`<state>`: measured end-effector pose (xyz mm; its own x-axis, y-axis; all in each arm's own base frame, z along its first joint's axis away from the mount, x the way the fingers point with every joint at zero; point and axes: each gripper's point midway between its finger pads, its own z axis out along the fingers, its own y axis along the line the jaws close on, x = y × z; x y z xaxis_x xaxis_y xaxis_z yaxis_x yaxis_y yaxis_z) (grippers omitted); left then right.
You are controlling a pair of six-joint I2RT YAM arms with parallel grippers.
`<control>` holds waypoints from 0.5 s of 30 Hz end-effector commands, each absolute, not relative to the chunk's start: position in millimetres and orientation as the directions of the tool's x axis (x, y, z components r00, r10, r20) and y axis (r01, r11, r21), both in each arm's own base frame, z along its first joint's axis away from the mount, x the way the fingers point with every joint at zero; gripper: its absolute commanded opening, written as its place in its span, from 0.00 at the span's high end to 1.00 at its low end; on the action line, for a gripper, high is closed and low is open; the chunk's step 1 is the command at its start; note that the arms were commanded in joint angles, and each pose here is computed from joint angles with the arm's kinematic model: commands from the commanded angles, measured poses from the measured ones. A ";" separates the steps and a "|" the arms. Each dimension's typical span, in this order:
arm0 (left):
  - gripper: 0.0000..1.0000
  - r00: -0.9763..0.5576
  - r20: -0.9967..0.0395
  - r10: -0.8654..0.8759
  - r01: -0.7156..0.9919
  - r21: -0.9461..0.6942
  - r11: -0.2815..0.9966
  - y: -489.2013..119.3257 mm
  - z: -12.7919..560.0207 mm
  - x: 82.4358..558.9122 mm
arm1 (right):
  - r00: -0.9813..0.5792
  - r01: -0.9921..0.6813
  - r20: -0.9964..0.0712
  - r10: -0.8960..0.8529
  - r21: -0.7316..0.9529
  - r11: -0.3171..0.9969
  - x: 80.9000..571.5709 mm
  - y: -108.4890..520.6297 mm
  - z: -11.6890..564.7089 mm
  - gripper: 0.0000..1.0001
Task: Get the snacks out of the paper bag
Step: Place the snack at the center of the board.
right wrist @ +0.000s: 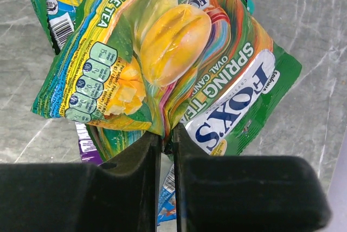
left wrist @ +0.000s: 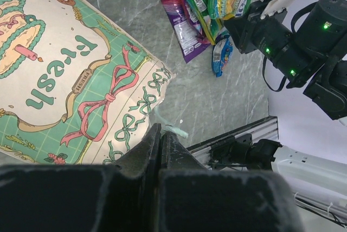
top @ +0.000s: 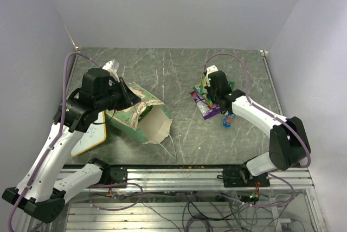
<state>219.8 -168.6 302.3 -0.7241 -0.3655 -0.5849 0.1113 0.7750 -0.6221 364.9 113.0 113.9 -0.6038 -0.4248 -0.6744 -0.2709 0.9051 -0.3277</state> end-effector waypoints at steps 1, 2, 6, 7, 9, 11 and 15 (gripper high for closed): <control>0.93 -0.721 -0.589 -0.366 0.151 -0.648 0.747 -176.3 307.1 220.0 | -0.585 -0.310 -0.694 -0.420 -0.287 0.906 364.4 123.3 121.1 0.89; 0.93 -0.724 -0.586 -0.363 0.152 -0.649 0.745 -177.0 307.2 219.6 | -0.583 -0.311 -0.695 -0.422 -0.289 0.905 364.6 123.1 123.3 0.85; 0.93 -0.721 -0.591 -0.361 0.154 -0.645 0.749 -174.6 310.7 216.5 | -0.579 -0.309 -0.701 -0.416 -0.284 0.908 362.2 122.6 129.9 0.72; 0.93 -0.719 -0.592 -0.363 0.150 -0.642 0.752 -173.4 309.3 216.3 | -0.575 -0.311 -0.707 -0.412 -0.277 0.909 361.5 123.6 132.5 0.70; 0.93 -0.723 -0.587 -0.365 0.144 -0.645 0.751 -173.4 305.4 215.7 | -0.563 -0.310 -0.726 -0.395 -0.258 0.915 360.3 126.0 139.7 0.64; 0.93 -0.731 -0.574 -0.369 0.144 -0.658 0.739 -176.7 303.6 215.5 | -0.545 -0.310 -0.748 -0.379 -0.240 0.920 360.7 128.7 148.2 0.56; 0.93 -0.736 -0.564 -0.374 0.158 -0.681 0.715 -183.0 308.5 216.5 | -0.536 -0.325 -0.753 -0.383 -0.234 0.916 358.0 130.4 152.1 0.45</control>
<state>216.1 -172.4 296.8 -0.7389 -0.3666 -0.5654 0.1135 0.7593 -0.6407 356.5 124.6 134.2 -0.5673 -0.4057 -0.7166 -0.3187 0.9106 -0.2632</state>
